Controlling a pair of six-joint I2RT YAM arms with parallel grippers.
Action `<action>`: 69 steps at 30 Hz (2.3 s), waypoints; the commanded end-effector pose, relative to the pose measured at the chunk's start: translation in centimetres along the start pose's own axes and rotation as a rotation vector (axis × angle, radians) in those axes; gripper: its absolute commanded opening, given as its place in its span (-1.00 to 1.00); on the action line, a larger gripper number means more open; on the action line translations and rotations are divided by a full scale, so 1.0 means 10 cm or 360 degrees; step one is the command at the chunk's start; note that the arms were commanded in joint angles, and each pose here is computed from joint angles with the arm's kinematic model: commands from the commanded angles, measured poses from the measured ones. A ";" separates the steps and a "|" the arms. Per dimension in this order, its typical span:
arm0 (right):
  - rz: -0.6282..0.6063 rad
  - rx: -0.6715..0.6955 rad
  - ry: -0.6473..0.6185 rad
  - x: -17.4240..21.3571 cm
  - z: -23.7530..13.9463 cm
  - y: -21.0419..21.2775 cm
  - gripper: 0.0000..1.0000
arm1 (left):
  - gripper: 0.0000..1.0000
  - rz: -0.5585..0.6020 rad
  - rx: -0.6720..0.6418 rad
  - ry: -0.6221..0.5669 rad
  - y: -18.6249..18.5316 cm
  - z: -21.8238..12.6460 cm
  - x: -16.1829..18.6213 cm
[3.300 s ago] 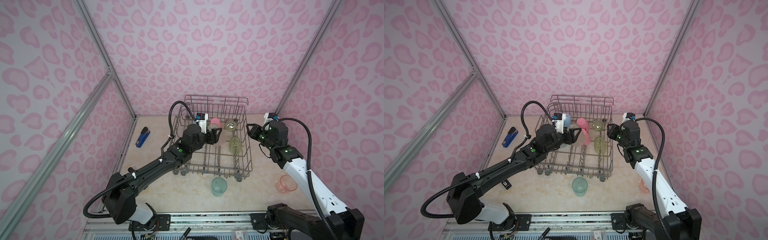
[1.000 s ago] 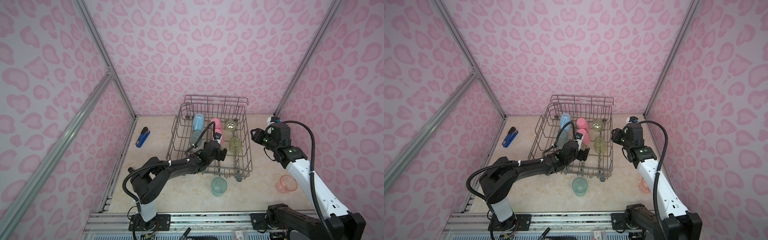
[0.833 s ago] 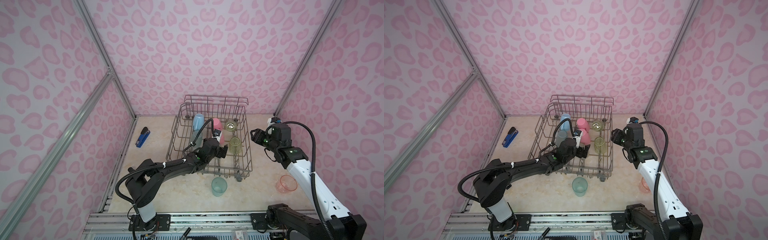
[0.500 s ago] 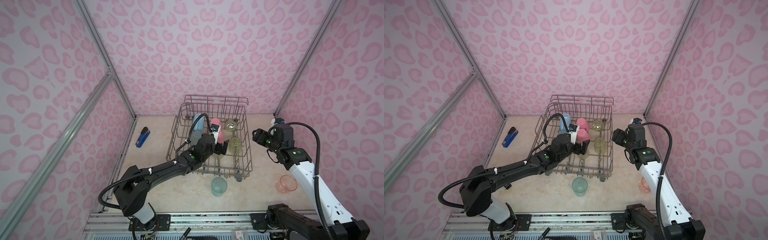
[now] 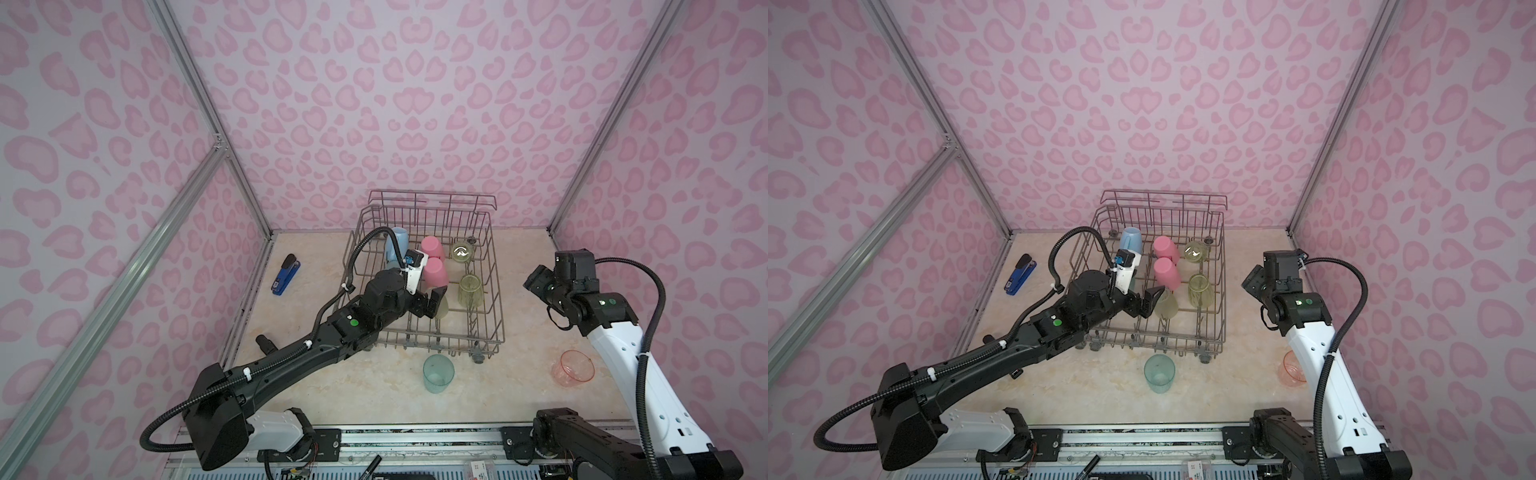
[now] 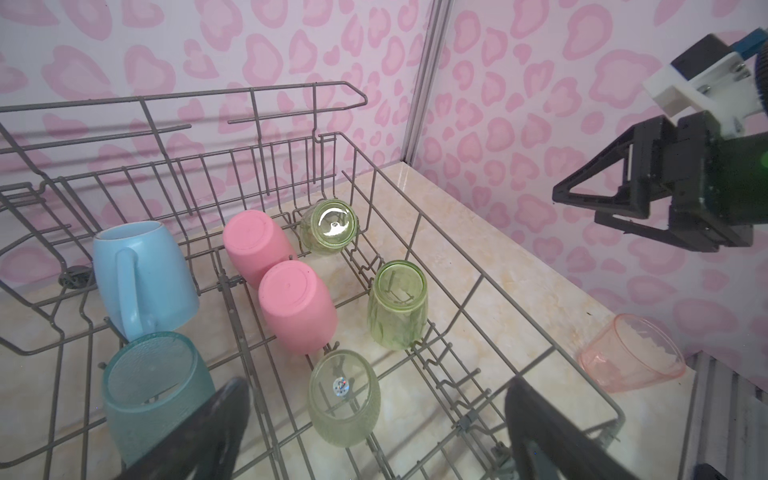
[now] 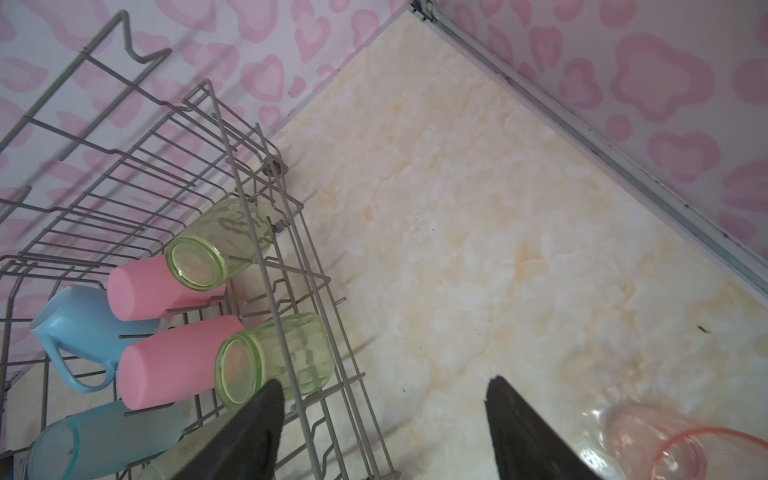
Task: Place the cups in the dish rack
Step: 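Open left gripper to release the cup while right arm reaches toward pink cup, then lower right gripper onto the clear pink-rimmed cup on the table and grasp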
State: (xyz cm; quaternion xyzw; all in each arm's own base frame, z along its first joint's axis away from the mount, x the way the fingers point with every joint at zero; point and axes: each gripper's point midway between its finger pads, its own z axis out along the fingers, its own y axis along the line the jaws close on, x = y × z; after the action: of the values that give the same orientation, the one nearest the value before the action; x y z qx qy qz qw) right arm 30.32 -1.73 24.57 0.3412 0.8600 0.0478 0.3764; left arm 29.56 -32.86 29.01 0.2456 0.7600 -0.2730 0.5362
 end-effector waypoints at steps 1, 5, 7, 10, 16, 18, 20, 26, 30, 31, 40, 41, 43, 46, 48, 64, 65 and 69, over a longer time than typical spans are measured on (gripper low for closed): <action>0.0108 0.0215 0.0085 0.13 -0.08 -0.35 0.49 | 0.94 0.0024 0.0090 0.0022 -0.08 -0.09 0.03; 0.0209 0.0354 0.0158 0.25 -0.18 -0.60 0.42 | 0.94 0.0027 0.0132 0.0046 -0.11 -0.11 0.09; 0.0255 0.0436 0.0216 0.34 -0.22 -0.72 0.40 | 0.94 0.0012 0.0158 0.0065 -0.13 -0.11 0.12; 0.0303 0.0550 0.0315 0.50 -0.24 -0.87 0.36 | 0.94 -0.0027 0.0215 0.0083 -0.19 -0.11 0.14; 0.0373 0.0711 0.0428 0.81 -0.19 -1.17 0.32 | 0.94 -0.0073 0.0346 0.0097 -0.32 -0.16 0.20; 0.0396 0.0718 0.0394 0.80 -0.20 -1.22 0.32 | 0.94 -0.0074 0.0366 0.0114 -0.34 -0.17 0.23; 0.0406 0.0737 0.0367 0.79 -0.22 -1.26 0.31 | 0.94 -0.0069 0.0393 0.0124 -0.37 -0.18 0.23; 0.0426 0.0816 0.0360 0.82 -0.25 -1.42 0.24 | 0.94 -0.0072 0.0429 0.0131 -0.41 -0.22 0.21; 0.0435 0.0832 0.0372 0.88 -0.20 -1.50 0.21 | 0.94 -0.0108 0.0481 0.0161 -0.48 -0.20 0.17; 0.0441 0.0829 0.0370 0.88 -0.19 -1.51 0.20 | 0.94 -0.0113 0.0484 0.0169 -0.49 -0.19 0.17; 0.0425 0.0813 0.0340 0.90 -0.09 -1.64 0.16 | 0.95 -0.0161 0.0540 0.0230 -0.58 -0.11 0.10; 0.0429 0.0806 0.0342 0.90 -0.07 -1.64 0.16 | 0.95 -0.0165 0.0549 0.0237 -0.59 -0.10 0.09; 0.0456 0.0801 0.0369 0.95 -0.01 -1.67 0.16 | 0.95 -0.0171 0.0553 0.0236 -0.61 -0.09 0.06; 0.0489 0.0790 0.0373 0.99 0.06 -1.71 0.15 | 0.95 -0.0195 0.0545 0.0230 -0.60 -0.09 0.05; 0.0505 0.0777 0.0355 0.98 0.11 -1.72 0.14 | 0.95 -0.0202 0.0552 0.0235 -0.62 -0.08 0.06; 0.0514 0.0778 0.0368 0.89 0.50 -1.71 -0.05 | 0.96 -0.0167 0.0536 0.0269 -0.62 -0.07 0.06; 0.0518 0.0784 0.0371 0.89 0.52 -1.71 -0.08 | 0.96 -0.0165 0.0538 0.0272 -0.63 -0.07 0.06; 0.0530 0.0811 0.0400 0.92 0.59 -1.74 -0.18 | 0.96 -0.0158 0.0532 0.0280 -0.63 -0.07 0.07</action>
State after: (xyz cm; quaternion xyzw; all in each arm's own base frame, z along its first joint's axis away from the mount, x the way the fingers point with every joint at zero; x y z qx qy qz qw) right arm 19.98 -9.96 9.11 0.5473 0.8202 -0.0625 0.1543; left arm 24.59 -36.76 29.15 0.3121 0.7618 -0.4014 0.4014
